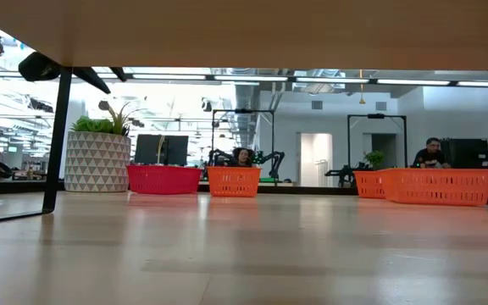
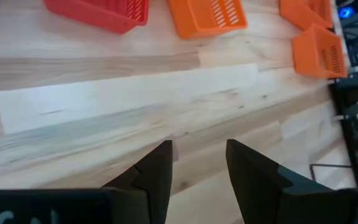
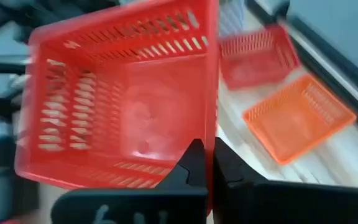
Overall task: Stack baskets on shelf by color
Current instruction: Stack the bottom red bin on the top of the red bin on the shelf
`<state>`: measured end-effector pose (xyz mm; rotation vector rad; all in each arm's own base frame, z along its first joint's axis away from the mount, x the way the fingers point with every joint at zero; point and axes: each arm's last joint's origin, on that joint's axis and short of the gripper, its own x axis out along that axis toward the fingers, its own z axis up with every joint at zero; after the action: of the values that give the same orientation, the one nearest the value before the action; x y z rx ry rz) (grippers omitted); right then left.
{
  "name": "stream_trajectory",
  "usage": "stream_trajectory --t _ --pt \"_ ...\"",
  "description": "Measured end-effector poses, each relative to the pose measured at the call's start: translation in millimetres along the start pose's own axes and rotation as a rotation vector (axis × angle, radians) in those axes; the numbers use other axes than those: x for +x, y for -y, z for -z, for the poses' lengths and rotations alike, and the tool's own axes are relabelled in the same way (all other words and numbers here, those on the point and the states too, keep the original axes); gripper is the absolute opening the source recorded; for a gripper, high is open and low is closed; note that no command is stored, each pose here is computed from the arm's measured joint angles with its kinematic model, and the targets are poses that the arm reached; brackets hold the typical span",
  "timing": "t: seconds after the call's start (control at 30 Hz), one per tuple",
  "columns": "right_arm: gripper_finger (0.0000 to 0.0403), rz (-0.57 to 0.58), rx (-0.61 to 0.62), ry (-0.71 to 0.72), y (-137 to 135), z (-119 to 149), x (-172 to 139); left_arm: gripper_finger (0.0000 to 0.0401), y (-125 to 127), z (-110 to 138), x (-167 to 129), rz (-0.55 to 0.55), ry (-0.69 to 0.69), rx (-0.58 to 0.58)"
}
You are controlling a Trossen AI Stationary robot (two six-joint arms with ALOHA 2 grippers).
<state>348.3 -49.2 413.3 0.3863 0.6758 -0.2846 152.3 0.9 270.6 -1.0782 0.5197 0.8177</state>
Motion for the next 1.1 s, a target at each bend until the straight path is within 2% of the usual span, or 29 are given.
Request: stream_trajectory --t 0.13,0.3,0.43,0.57,0.73,0.83,1.1 --pt "0.0003 -0.096 -0.038 0.075 -23 5 -41 0.0138 0 1 0 0.003 -0.006 0.008" --pt "0.0003 -0.248 -0.295 0.05 -58 25 -63 0.0138 1 2 -1 0.005 -0.008 0.012" --pt "0.0003 -0.37 -0.372 -0.019 -85 41 -58 0.0138 1 2 -1 0.005 -0.006 0.014" --pt "0.0003 -0.408 -0.464 -0.056 -106 52 -38 0.0138 1 2 -1 0.005 -0.005 0.017" --pt "0.0004 -0.522 -0.51 -0.114 -123 61 -13 0.0138 1 2 -1 0.006 -0.008 0.026" --pt "0.0004 -0.539 -0.534 -0.181 -128 70 2 0.0138 0 2 -1 0.004 -0.01 0.039" --pt "0.0005 -0.499 -0.561 -0.33 -125 85 18 0.0138 0 3 0 -0.003 -0.017 0.046"
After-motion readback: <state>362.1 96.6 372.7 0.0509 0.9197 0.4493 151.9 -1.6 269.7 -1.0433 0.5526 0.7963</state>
